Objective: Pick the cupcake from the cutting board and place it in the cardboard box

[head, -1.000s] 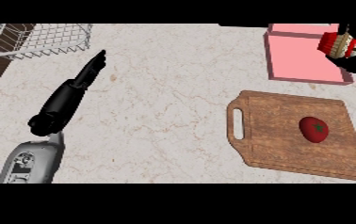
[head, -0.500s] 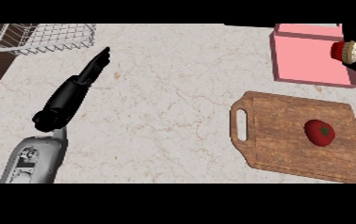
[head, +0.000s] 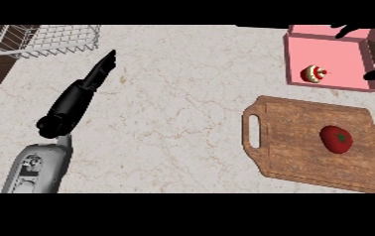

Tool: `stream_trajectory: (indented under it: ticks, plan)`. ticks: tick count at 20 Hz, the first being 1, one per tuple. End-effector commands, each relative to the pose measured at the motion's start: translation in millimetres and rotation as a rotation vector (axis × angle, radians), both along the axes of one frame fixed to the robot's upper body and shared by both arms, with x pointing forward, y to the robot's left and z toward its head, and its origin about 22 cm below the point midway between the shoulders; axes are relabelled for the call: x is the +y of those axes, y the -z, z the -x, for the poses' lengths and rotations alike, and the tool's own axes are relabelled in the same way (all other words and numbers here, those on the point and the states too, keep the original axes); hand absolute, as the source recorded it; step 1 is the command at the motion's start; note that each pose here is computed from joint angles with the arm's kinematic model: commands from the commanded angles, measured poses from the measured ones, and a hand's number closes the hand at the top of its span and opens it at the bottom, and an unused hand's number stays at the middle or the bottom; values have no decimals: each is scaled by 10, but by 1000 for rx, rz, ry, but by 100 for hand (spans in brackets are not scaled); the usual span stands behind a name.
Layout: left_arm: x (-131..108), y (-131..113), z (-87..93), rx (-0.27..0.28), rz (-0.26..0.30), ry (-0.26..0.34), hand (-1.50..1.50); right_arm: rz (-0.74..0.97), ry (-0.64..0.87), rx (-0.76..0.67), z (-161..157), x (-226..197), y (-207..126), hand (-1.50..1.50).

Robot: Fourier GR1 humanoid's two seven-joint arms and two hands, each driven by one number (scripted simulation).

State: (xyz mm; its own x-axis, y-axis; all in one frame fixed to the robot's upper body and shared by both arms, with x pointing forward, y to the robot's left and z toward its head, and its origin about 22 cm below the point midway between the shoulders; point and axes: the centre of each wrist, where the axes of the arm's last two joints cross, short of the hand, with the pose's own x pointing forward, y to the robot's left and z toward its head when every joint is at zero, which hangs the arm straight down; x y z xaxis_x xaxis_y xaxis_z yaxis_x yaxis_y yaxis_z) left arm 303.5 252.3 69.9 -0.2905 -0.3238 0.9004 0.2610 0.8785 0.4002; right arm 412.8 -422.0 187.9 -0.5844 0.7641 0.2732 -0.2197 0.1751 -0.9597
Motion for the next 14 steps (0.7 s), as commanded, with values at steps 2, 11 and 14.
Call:
stream_trajectory:
  ticks: [2,11,14]
  plan:
    - [18,58,53,17,-7,-4,0,-526,-159,55,-85,84,133,-150]
    - [-36,-78,30,-18,-3,13,0,-999,49,247,7,-198,120,-150]
    - [-24,-36,30,-31,-8,14,0,-1071,88,213,32,-286,-58,-150]
